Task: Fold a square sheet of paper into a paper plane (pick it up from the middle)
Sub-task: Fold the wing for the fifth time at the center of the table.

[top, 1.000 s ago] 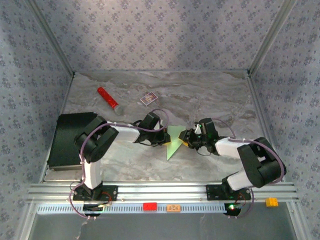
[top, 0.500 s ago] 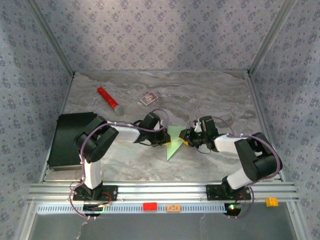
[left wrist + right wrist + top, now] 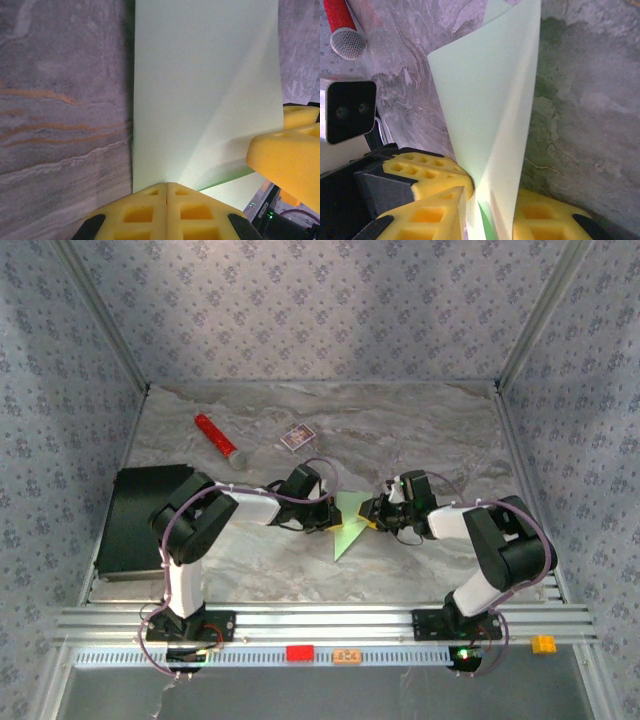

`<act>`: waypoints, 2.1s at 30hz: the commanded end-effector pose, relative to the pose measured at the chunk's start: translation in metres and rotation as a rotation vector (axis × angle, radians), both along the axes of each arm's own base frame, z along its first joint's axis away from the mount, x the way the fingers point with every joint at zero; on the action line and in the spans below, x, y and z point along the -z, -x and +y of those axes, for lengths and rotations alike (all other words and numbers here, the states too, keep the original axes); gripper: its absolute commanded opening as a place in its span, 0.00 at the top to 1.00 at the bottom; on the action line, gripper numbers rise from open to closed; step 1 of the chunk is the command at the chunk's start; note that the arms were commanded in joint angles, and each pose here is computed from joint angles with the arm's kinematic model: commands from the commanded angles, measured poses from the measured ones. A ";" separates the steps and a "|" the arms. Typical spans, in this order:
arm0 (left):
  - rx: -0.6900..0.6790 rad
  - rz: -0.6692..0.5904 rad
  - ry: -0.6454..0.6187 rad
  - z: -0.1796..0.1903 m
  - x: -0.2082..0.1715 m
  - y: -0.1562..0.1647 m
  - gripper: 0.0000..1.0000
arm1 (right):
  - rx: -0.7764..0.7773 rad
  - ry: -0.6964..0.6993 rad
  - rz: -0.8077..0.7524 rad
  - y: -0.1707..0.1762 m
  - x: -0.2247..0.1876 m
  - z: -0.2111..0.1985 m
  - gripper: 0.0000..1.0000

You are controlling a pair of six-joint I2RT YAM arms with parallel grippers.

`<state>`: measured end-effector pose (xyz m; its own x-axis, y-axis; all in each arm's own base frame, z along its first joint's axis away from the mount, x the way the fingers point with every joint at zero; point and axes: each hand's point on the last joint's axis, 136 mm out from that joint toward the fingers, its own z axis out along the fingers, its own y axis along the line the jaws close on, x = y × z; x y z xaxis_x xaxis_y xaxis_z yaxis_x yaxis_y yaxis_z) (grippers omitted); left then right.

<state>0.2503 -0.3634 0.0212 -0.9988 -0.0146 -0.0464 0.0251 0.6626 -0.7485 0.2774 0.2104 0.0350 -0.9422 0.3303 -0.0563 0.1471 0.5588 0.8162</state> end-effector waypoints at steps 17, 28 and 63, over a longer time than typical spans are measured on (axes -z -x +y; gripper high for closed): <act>0.018 -0.046 -0.060 0.011 -0.001 -0.003 0.90 | 0.025 -0.011 -0.001 -0.006 0.002 -0.006 0.95; 0.048 -0.241 -0.109 0.023 -0.040 -0.008 0.74 | 0.251 -0.006 0.041 -0.003 -0.003 -0.009 0.98; 0.467 -0.730 -0.660 0.001 -0.021 0.049 0.58 | 0.349 -0.006 0.024 -0.002 -0.020 -0.004 0.97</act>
